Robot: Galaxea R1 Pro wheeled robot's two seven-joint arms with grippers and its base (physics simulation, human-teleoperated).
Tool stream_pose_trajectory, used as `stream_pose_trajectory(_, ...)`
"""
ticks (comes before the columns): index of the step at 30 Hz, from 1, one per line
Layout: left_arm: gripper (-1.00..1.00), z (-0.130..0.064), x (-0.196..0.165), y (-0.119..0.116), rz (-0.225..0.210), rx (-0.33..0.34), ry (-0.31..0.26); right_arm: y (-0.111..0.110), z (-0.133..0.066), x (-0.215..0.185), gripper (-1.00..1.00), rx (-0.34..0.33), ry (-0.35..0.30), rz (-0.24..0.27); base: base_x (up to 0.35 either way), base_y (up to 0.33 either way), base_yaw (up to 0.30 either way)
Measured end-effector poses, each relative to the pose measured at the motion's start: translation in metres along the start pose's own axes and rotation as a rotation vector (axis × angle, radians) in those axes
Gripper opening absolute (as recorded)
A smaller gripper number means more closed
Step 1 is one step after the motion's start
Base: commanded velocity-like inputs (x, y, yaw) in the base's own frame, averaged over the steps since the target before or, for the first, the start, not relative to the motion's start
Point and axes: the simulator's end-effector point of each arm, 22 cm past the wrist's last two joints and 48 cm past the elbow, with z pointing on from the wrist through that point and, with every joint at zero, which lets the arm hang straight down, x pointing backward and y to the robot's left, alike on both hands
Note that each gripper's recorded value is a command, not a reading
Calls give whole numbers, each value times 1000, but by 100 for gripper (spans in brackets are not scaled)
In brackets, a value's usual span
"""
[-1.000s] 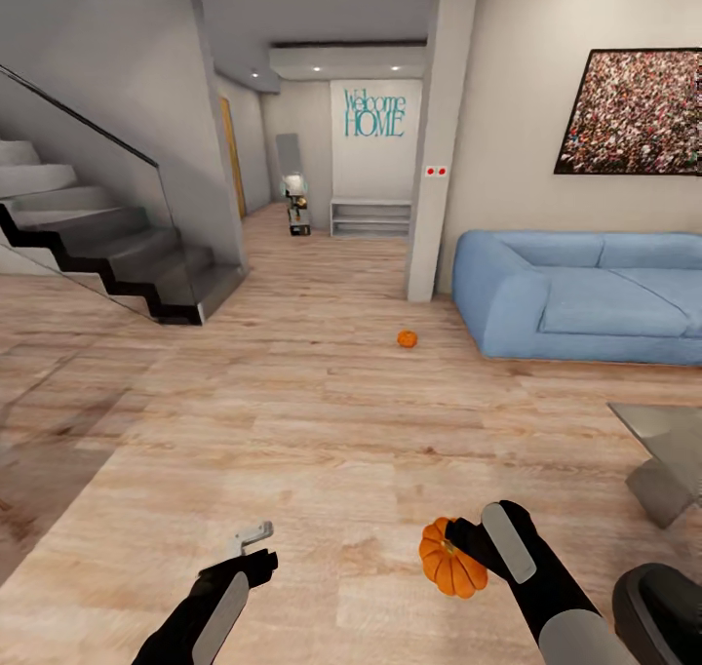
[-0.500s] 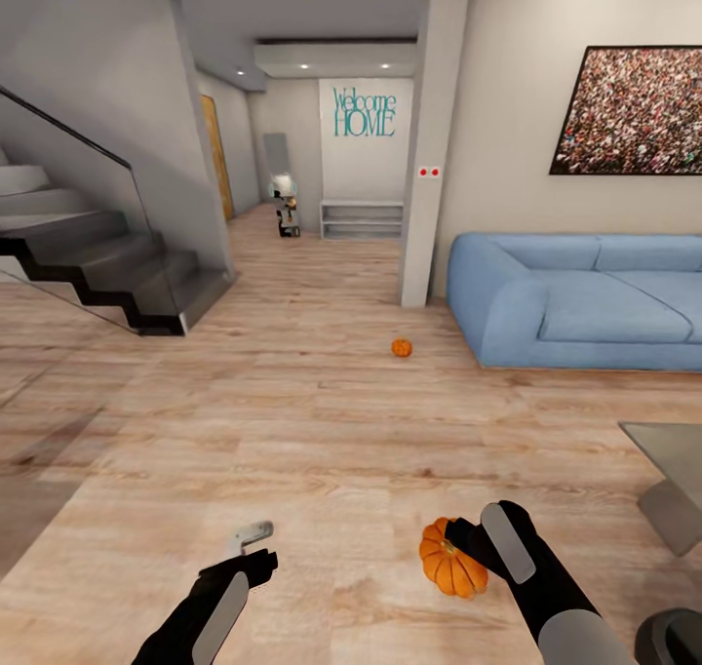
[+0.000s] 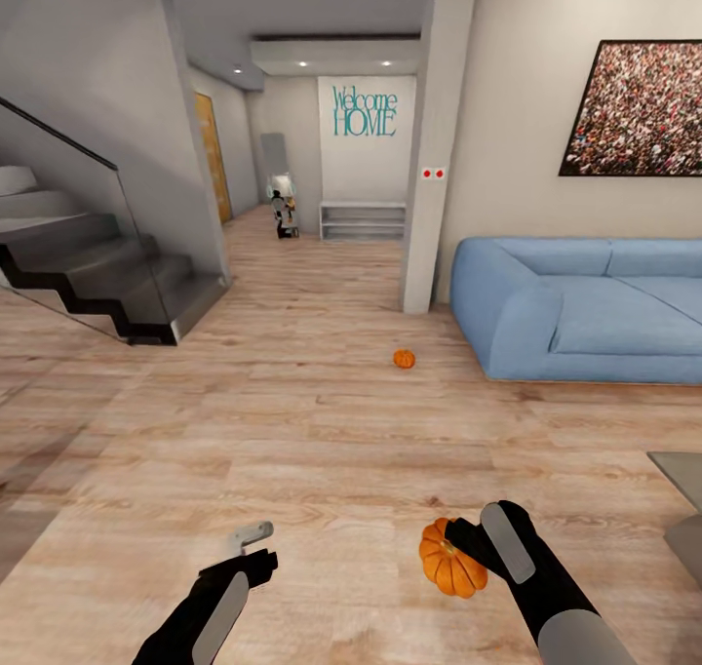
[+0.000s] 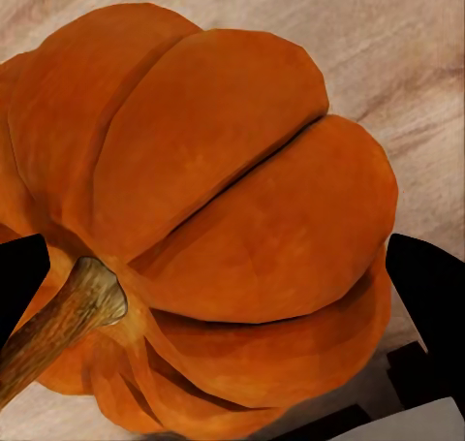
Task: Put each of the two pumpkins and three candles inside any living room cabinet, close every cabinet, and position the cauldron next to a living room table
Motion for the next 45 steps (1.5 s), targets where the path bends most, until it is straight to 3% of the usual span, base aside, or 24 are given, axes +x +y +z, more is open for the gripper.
stream_pose_trajectory(45, 100, 0, 0, 0, 1, -1, 1, -2, 4, 1, -100, 10, -7, 9, 346, 0, 0)
